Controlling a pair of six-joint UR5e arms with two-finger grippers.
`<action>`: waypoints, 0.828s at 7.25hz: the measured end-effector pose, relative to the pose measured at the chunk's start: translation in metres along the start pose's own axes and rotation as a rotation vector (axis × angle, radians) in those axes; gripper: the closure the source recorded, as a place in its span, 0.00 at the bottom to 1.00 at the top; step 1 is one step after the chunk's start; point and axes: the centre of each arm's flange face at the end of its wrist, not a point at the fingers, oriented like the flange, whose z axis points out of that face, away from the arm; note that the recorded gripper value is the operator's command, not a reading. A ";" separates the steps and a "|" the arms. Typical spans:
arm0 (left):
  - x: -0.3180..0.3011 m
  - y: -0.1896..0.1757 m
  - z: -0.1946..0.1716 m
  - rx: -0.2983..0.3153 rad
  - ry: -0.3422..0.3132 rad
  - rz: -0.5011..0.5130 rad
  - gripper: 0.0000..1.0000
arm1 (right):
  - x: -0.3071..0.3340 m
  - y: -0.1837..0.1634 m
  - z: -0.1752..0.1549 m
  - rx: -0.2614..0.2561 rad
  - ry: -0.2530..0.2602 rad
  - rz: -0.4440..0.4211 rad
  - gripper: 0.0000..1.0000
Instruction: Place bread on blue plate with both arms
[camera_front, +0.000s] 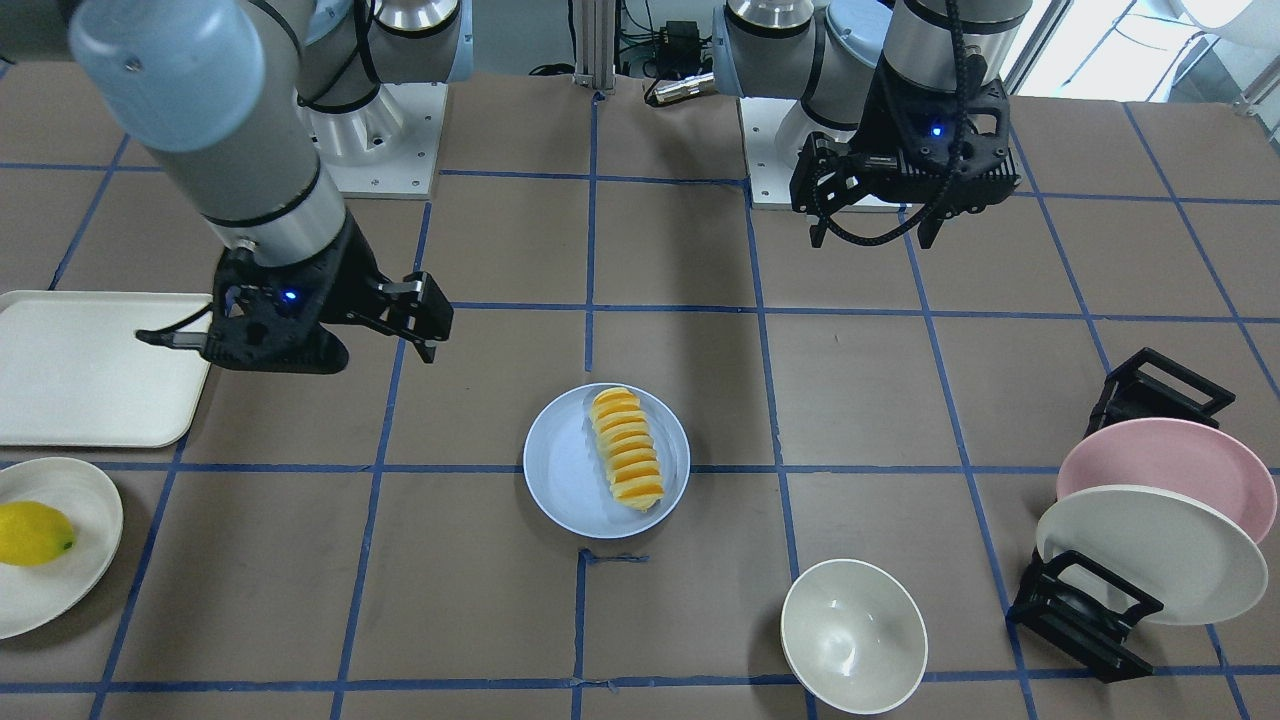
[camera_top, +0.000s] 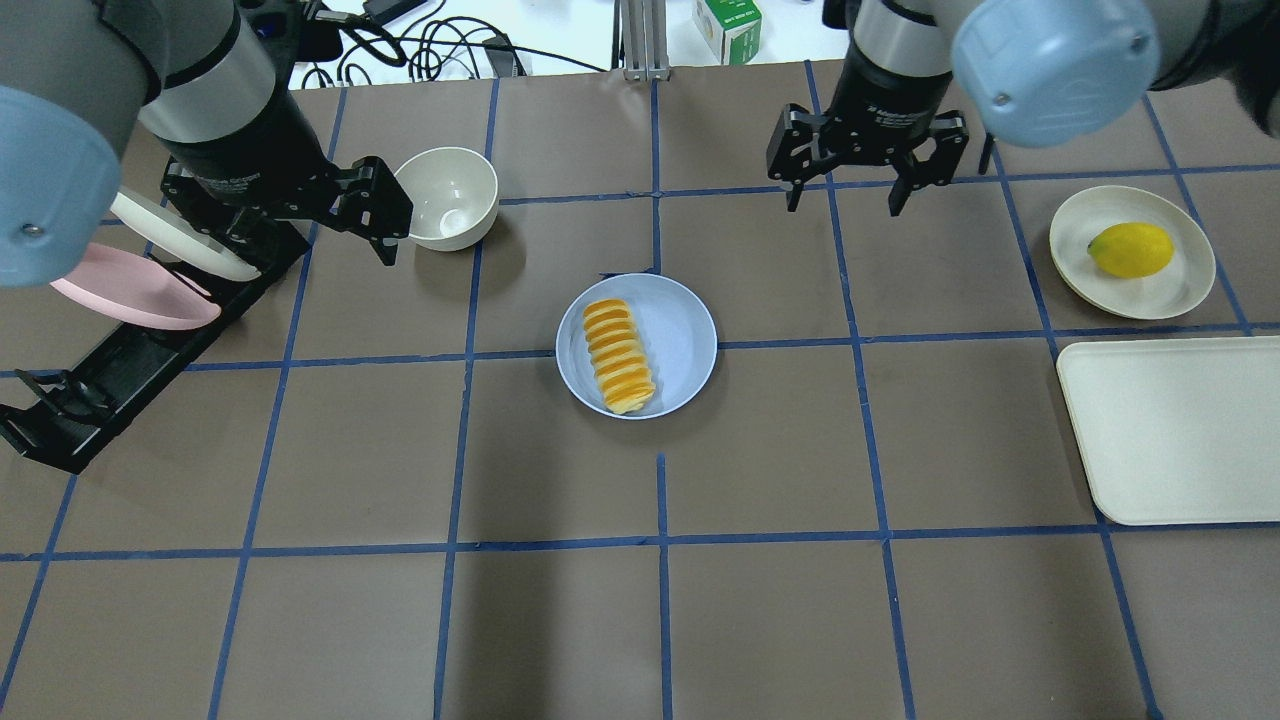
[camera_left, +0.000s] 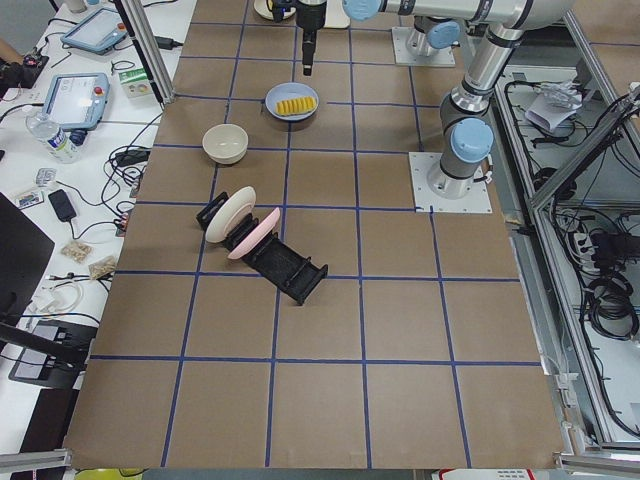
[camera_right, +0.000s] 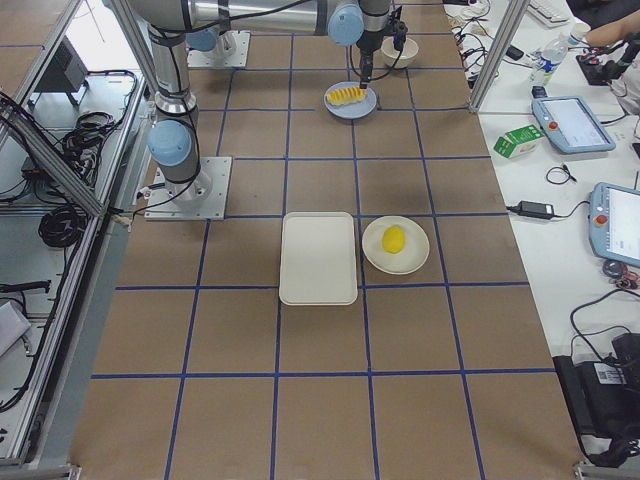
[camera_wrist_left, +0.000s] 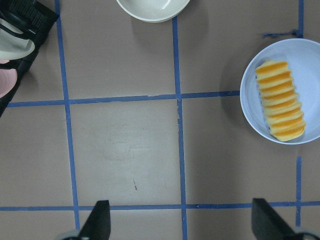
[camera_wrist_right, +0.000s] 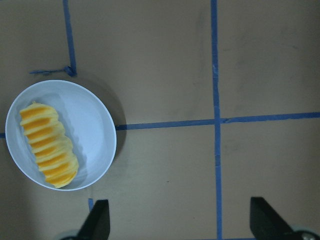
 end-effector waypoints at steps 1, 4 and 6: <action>0.000 0.000 -0.001 0.001 0.000 0.000 0.00 | 0.019 0.014 -0.014 -0.004 0.011 0.018 0.00; -0.001 0.000 -0.001 0.002 0.000 0.001 0.00 | 0.047 0.061 -0.013 -0.005 0.060 0.018 0.00; -0.001 0.000 -0.001 0.002 0.001 0.001 0.00 | 0.049 0.070 -0.016 0.004 0.067 0.023 0.00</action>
